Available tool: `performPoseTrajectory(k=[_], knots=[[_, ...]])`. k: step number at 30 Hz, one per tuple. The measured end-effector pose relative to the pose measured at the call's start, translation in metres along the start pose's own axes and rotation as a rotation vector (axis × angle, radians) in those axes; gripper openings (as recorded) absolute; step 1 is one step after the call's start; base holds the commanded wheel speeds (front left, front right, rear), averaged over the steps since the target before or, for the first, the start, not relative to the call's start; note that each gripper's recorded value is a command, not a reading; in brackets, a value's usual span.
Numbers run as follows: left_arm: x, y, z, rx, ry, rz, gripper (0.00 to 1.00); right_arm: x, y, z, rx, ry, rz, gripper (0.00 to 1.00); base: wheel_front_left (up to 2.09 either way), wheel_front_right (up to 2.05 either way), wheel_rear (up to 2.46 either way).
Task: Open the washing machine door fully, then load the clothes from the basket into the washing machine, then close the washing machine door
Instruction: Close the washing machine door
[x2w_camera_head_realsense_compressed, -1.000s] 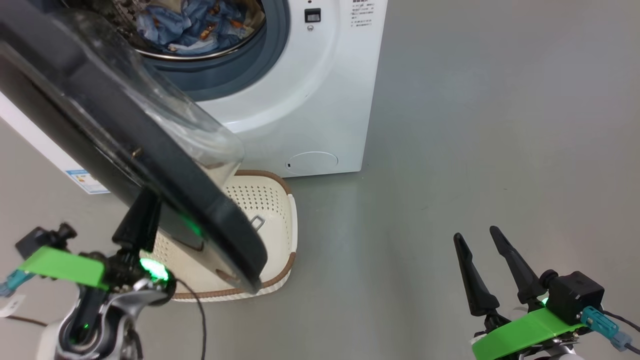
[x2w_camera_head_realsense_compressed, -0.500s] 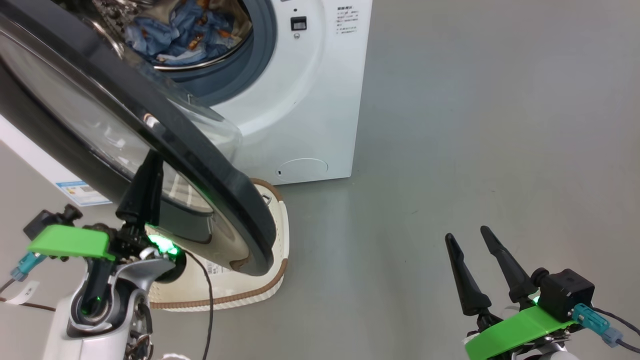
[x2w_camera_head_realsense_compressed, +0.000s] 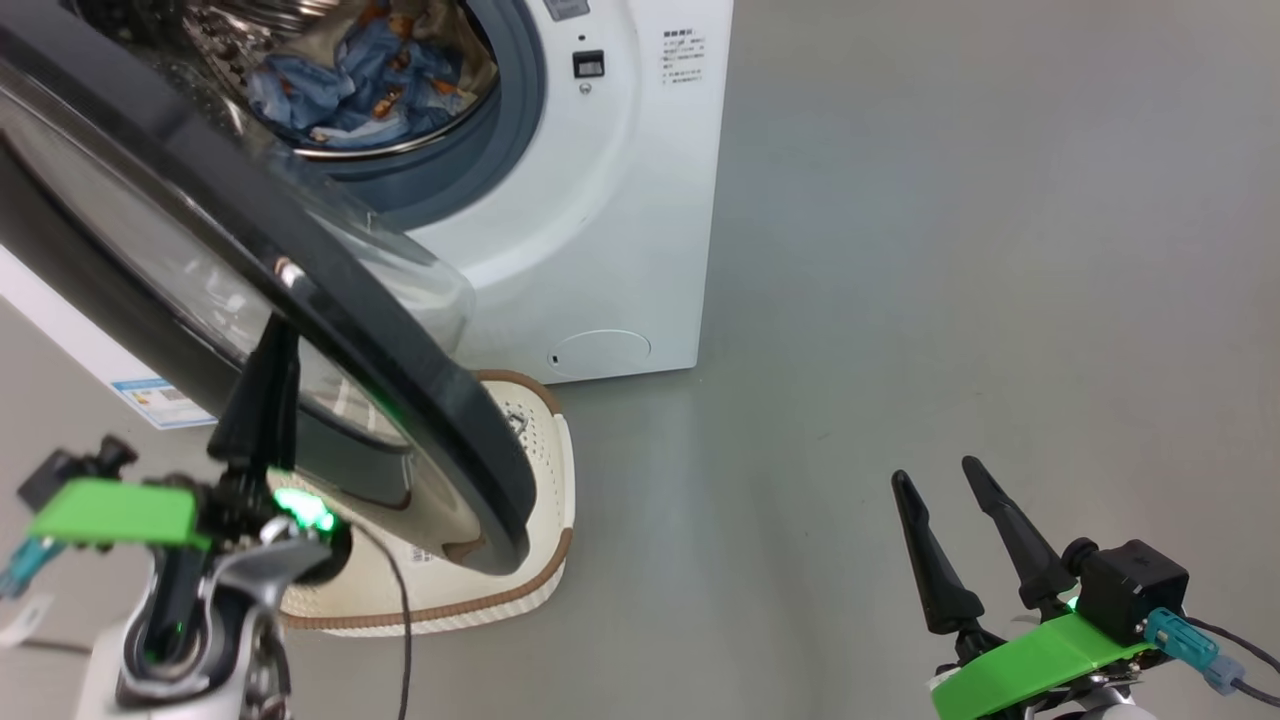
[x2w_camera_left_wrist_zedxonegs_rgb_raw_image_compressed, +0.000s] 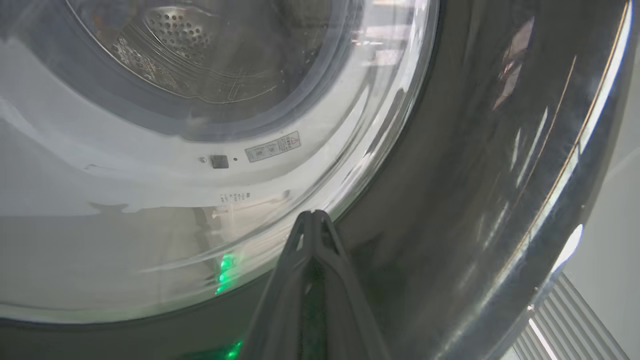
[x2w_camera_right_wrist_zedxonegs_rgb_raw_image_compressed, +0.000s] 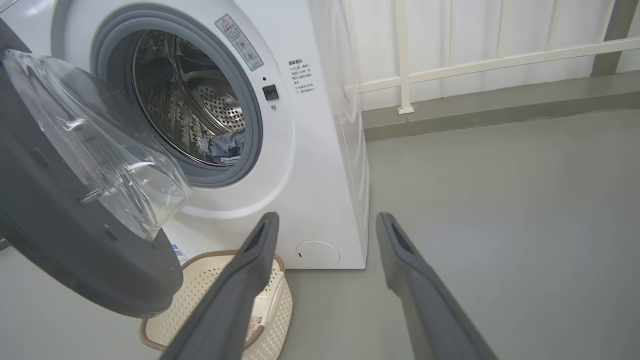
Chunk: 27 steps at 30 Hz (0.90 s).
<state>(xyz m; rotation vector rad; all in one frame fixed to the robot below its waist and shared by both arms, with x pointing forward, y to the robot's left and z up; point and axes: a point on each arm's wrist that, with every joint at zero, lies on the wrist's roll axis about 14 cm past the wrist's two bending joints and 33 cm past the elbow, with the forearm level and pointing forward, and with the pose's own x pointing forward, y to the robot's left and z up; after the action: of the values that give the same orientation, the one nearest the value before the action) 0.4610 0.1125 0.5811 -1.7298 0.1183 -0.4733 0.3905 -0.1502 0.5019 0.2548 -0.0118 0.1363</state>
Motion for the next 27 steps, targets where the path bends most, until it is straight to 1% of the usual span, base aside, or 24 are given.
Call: performPoseTrajectory(k=[3, 6, 7, 8, 9, 13, 16, 21, 25, 27], knots=[[-0.018, 0.004, 0.007, 0.025, -0.032, 0.02, 0.0, 0.0, -0.001, 0.002, -0.001, -0.006, -0.003, 1.0, 0.0, 0.0, 0.0], [-0.034, 0.007, 0.023, 0.038, -0.116, 0.034, 0.0, 0.0, -0.002, 0.003, -0.002, -0.01, -0.005, 1.0, 0.0, 0.0, 0.0], [-0.039, 0.006, 0.029, 0.043, -0.147, 0.034, 0.17, 0.0, -0.002, 0.004, -0.002, -0.011, -0.005, 1.0, 0.0, 0.0, 0.0], [-0.043, 0.005, 0.033, 0.056, -0.17, 0.037, 0.47, 0.001, -0.002, 0.004, -0.002, -0.012, -0.004, 1.0, 0.0, 0.0, 0.0], [-0.048, 0.005, 0.038, 0.078, -0.197, 0.041, 1.0, 0.001, -0.001, 0.005, -0.002, -0.014, -0.003, 1.0, 0.0, 0.0, 0.0], [-0.065, 0.003, 0.056, 0.187, -0.315, 0.069, 1.0, 0.002, 0.0, 0.005, -0.002, -0.014, 0.0, 1.0, 0.0, 0.0, 0.0], [-0.075, 0.002, 0.064, 0.347, -0.38, 0.103, 1.0, 0.002, 0.001, 0.005, -0.002, -0.01, 0.004, 1.0, 0.0, 0.0, 0.0], [-0.097, 0.0, 0.07, 0.695, -0.452, 0.157, 1.0, 0.002, 0.003, 0.012, -0.006, -0.027, 0.01, 1.0, 0.0, 0.0, 0.0], [-0.113, 0.003, 0.067, 1.009, -0.421, 0.222, 1.0, -0.002, 0.003, 0.014, -0.009, -0.031, 0.007, 1.0, 0.0, 0.0, 0.0], [-0.118, 0.003, 0.064, 1.116, -0.405, 0.249, 1.0, -0.007, 0.001, 0.013, -0.014, -0.024, 0.002, 1.0, 0.0, 0.0, 0.0]])
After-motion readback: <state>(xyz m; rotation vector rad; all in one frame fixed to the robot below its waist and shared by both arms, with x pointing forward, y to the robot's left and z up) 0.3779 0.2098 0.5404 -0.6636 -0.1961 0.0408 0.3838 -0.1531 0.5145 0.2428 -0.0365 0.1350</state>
